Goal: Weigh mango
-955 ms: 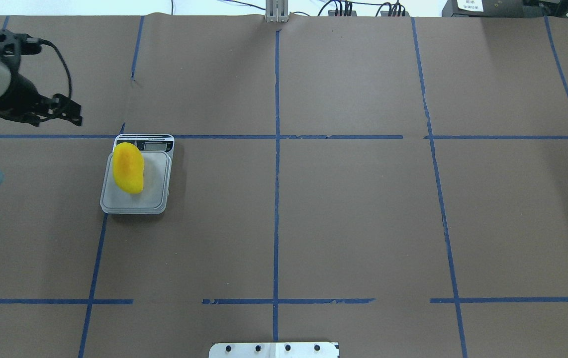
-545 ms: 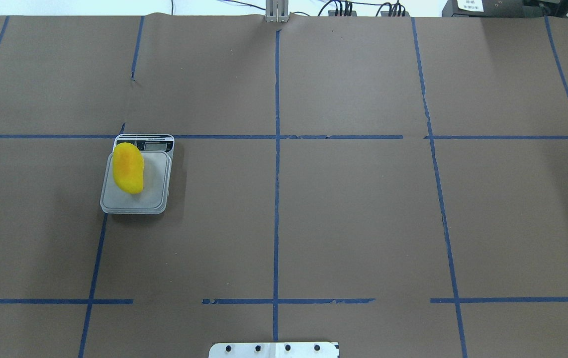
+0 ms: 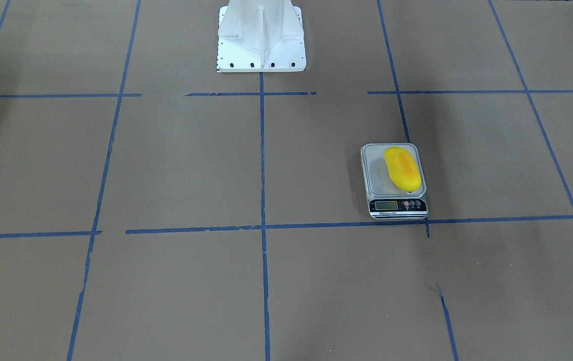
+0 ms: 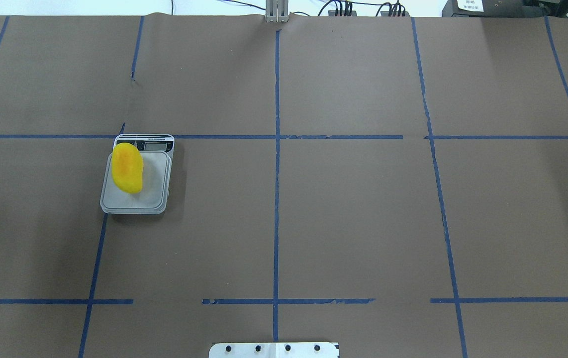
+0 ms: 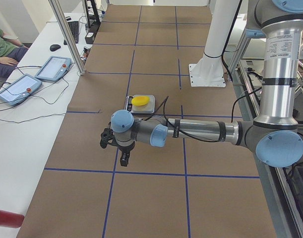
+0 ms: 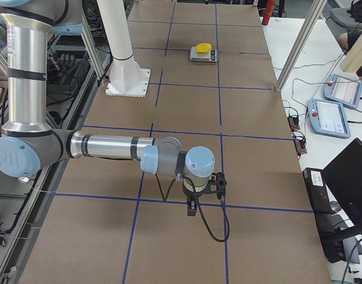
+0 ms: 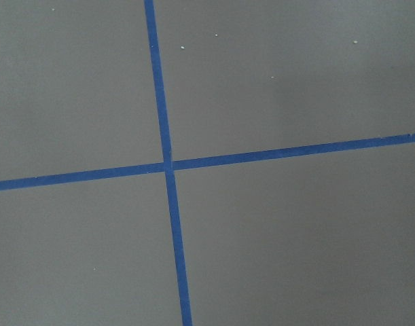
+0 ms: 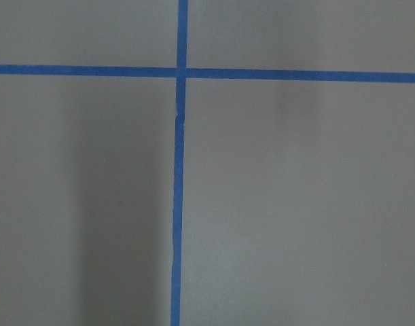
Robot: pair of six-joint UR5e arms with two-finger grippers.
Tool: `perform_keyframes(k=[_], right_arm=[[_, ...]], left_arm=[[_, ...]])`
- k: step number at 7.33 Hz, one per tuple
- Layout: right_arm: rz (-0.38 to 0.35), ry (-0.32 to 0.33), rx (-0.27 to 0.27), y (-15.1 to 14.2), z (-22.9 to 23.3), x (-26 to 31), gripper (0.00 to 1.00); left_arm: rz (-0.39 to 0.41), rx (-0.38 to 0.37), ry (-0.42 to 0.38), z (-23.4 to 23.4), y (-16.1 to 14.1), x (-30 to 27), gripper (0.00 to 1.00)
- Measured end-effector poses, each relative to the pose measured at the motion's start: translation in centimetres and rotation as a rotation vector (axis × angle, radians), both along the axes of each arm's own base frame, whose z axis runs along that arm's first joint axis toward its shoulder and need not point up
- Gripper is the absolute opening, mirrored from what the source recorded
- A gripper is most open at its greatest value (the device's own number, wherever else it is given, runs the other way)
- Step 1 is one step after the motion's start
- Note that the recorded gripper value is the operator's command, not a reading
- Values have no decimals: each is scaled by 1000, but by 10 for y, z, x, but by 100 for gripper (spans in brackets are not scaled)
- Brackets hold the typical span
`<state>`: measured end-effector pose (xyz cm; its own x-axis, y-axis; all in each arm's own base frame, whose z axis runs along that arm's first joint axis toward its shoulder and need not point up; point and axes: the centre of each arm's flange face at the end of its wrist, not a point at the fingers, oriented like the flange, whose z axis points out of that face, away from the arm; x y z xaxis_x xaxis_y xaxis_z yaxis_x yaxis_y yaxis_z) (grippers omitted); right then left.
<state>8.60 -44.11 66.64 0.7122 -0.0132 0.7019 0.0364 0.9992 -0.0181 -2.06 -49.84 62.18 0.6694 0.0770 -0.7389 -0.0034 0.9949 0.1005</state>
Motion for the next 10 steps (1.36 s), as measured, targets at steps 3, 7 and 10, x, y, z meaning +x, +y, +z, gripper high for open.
perform_keyframes(k=[3,7,10], right_arm=[[0,0,0,0,0,0,100],[0,0,-1,0,0,0,100],[0,0,1,0,0,0,100]], left_arm=[[-5,3,-10,11,5,-28,100],[24,-31,-72,31,12,-41,100],[24,-38,-88,35,14,-42,100]])
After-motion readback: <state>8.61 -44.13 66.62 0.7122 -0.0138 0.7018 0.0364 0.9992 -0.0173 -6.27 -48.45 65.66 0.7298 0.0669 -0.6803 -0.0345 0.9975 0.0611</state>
